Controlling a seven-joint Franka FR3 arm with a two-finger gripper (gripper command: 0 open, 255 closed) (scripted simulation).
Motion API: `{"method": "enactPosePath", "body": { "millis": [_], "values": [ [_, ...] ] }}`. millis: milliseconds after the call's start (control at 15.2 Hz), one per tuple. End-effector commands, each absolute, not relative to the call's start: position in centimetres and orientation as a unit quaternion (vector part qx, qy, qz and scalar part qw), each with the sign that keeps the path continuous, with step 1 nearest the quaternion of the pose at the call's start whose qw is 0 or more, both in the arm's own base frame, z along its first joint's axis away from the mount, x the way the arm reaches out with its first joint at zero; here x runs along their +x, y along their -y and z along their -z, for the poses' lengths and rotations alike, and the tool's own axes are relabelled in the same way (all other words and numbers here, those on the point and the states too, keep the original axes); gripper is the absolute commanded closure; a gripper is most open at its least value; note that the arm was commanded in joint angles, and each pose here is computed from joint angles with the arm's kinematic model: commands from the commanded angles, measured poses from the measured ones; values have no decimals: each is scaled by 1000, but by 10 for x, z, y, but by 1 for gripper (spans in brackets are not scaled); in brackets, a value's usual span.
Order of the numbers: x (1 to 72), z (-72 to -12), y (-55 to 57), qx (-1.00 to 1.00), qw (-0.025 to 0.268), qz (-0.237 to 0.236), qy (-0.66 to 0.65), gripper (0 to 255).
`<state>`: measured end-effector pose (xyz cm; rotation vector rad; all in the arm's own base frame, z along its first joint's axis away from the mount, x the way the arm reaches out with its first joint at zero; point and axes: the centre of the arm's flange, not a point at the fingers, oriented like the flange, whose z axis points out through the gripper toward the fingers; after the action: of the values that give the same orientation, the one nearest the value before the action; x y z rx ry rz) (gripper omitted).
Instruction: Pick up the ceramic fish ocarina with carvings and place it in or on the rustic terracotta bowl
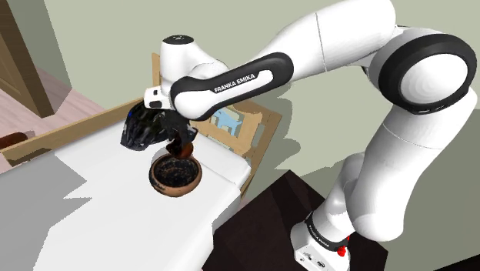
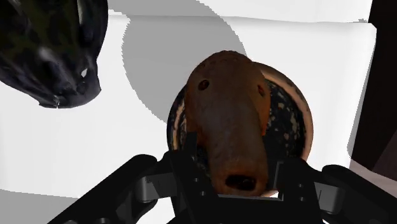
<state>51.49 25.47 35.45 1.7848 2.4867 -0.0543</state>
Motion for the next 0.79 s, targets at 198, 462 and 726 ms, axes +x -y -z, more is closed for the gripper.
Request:
{"method": "enactPosePath", "body": {
  "millis": [198, 462, 726],
  "values": [
    [484, -344, -282, 583, 40, 18, -811, 255],
    [484, -323, -282, 583, 40, 18, -811, 255],
    [484, -302, -282, 583, 40, 18, -811, 255]
  ]
}}
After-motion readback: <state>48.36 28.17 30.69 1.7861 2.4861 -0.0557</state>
